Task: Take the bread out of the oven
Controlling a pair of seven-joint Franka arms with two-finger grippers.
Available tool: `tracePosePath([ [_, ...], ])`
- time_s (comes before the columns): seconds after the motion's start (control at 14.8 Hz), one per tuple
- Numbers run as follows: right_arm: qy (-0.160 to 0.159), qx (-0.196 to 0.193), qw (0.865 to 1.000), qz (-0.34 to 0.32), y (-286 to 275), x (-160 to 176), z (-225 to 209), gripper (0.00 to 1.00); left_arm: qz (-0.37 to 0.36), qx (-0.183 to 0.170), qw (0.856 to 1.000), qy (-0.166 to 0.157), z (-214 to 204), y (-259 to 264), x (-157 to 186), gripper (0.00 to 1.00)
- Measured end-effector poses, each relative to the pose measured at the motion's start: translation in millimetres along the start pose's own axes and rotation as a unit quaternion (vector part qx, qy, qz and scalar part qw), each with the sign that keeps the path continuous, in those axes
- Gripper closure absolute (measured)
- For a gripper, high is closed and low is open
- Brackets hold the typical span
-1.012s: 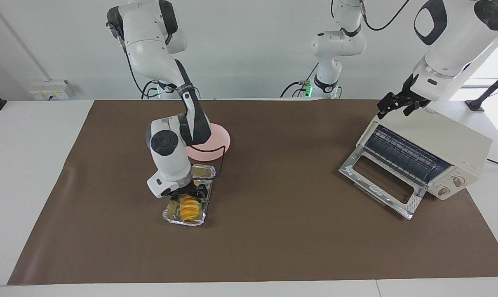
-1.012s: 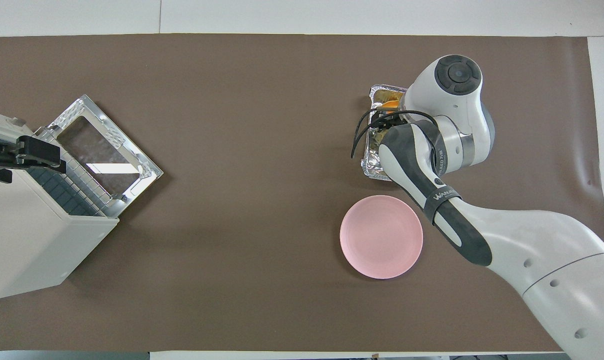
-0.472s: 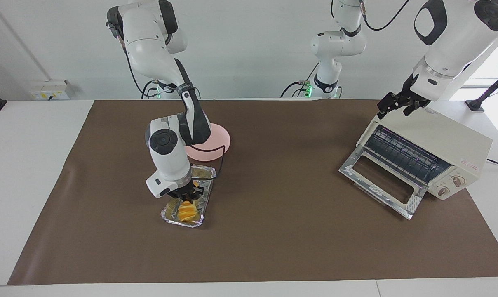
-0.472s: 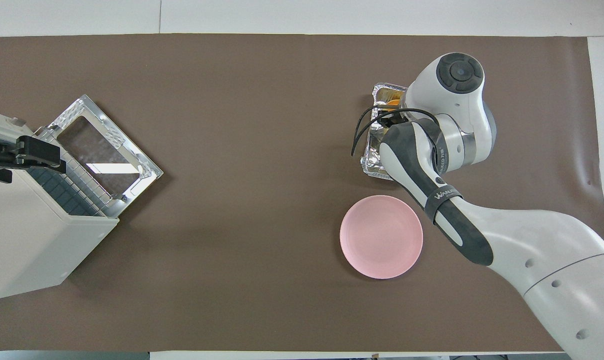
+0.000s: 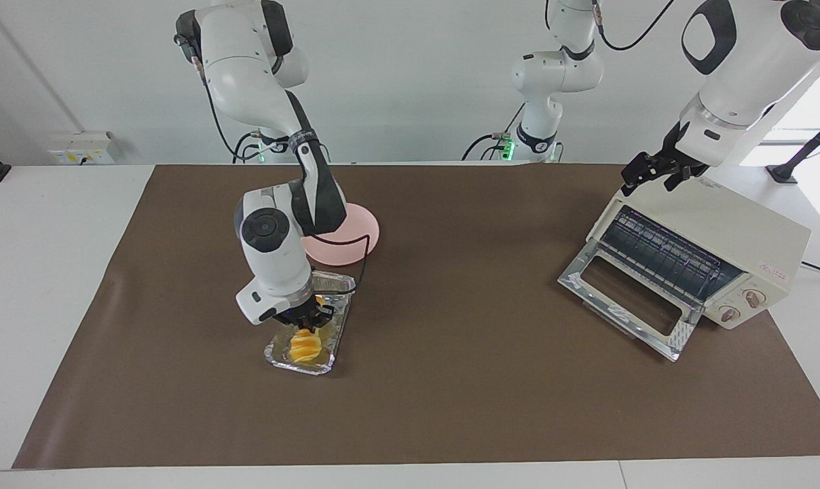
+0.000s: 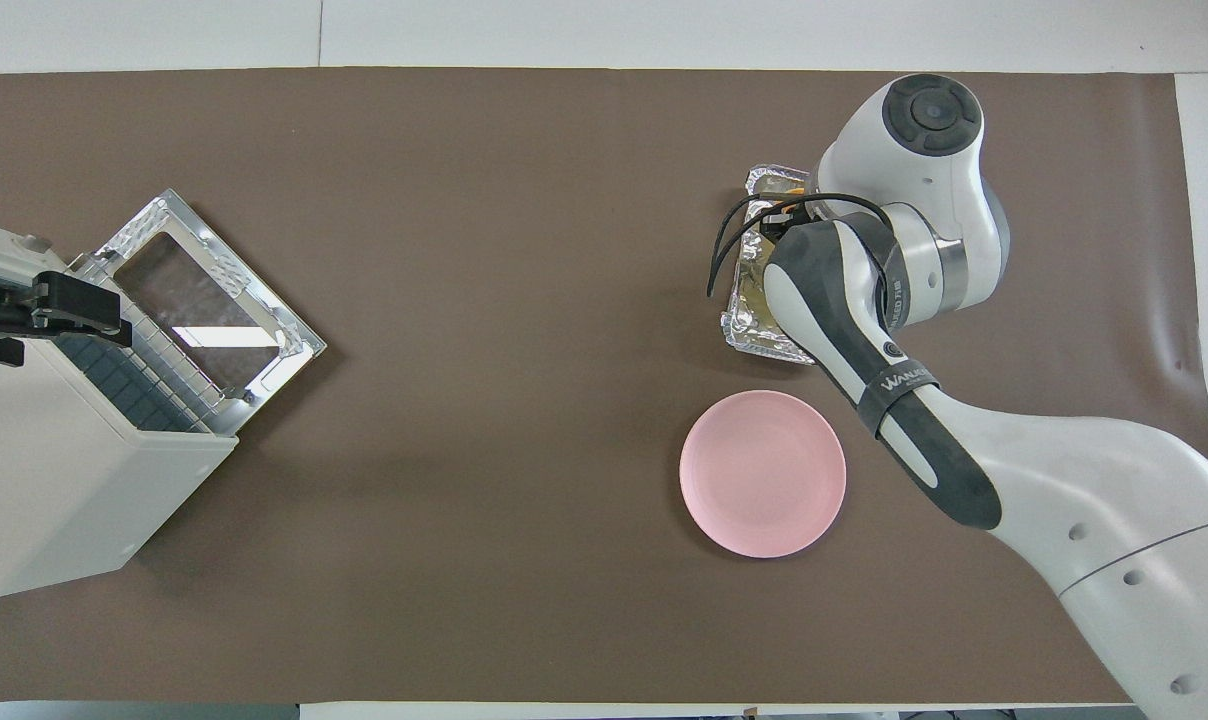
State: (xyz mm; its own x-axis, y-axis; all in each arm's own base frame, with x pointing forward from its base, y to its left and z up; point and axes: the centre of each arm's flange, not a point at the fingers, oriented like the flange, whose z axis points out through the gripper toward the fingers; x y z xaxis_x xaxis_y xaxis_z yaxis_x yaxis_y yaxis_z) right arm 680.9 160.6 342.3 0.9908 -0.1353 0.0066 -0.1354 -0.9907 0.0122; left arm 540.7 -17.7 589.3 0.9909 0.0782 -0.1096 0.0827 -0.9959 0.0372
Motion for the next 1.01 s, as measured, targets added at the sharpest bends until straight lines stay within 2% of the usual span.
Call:
tracePosePath([
  [0.27,-0.024,-0.010,1.000,-0.001,-8,-11,-42,0.83,0.000,0.000,1.000,0.000,0,0,0,0.00],
  [0.47,-0.049,-0.026,0.998,0.008,-24,-48,-95,0.83,0.000,0.000,1.000,0.000,0,0,0,0.00],
  [0.61,-0.054,-0.034,0.998,-0.001,-41,-86,-120,0.83,0.000,0.000,1.000,0.000,0,0,0,0.00],
  [0.88,-0.069,-0.042,0.997,-0.019,-57,-167,-119,0.83,0.000,0.000,1.000,0.000,0,0,0,0.00],
  [1.01,-0.053,-0.036,0.998,-0.019,-62,-202,-95,0.83,0.000,0.000,1.000,0.000,0,0,0,0.00],
])
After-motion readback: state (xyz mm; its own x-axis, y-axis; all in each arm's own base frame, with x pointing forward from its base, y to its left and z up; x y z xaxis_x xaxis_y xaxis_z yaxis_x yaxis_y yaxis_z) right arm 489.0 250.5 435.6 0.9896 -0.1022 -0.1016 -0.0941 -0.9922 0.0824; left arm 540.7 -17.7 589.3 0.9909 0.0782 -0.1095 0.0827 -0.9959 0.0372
